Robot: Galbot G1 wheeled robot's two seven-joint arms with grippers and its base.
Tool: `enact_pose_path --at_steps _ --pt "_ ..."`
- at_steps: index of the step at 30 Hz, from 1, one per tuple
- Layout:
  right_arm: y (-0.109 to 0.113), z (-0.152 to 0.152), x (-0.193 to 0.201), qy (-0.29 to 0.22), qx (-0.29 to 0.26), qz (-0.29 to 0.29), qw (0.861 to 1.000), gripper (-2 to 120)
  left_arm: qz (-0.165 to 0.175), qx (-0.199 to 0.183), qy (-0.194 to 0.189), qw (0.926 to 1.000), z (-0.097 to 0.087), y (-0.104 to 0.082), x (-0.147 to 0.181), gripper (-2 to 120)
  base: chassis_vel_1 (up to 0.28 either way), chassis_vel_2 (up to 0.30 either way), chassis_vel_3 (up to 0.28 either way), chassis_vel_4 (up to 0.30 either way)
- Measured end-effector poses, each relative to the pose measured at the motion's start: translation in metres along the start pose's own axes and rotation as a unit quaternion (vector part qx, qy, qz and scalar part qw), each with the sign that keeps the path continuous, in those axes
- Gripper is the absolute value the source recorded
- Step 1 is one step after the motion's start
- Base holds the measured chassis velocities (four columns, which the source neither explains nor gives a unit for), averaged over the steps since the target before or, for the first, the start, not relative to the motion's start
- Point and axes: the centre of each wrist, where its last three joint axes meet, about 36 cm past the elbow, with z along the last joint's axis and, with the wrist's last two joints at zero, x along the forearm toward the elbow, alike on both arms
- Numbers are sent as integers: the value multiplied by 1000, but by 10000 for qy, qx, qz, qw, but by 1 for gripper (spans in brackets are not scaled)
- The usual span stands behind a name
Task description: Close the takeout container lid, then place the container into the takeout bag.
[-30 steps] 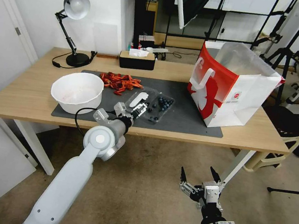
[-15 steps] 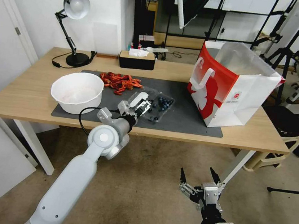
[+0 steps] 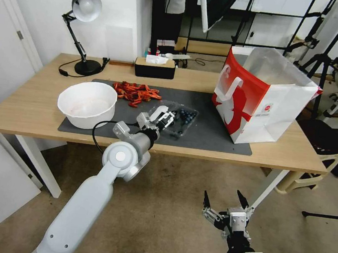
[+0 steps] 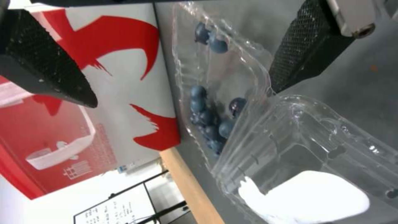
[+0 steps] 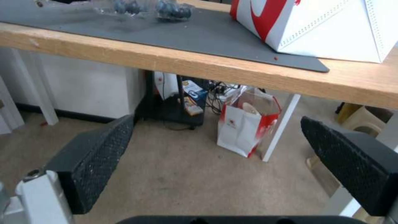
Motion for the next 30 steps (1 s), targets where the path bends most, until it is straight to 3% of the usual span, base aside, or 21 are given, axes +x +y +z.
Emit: enact_pose_path --at_steps 30 --pt "0 4 2 20 15 16 10000 100 137 96 134 9998 49 -22 -9 100 0 0 0 0"
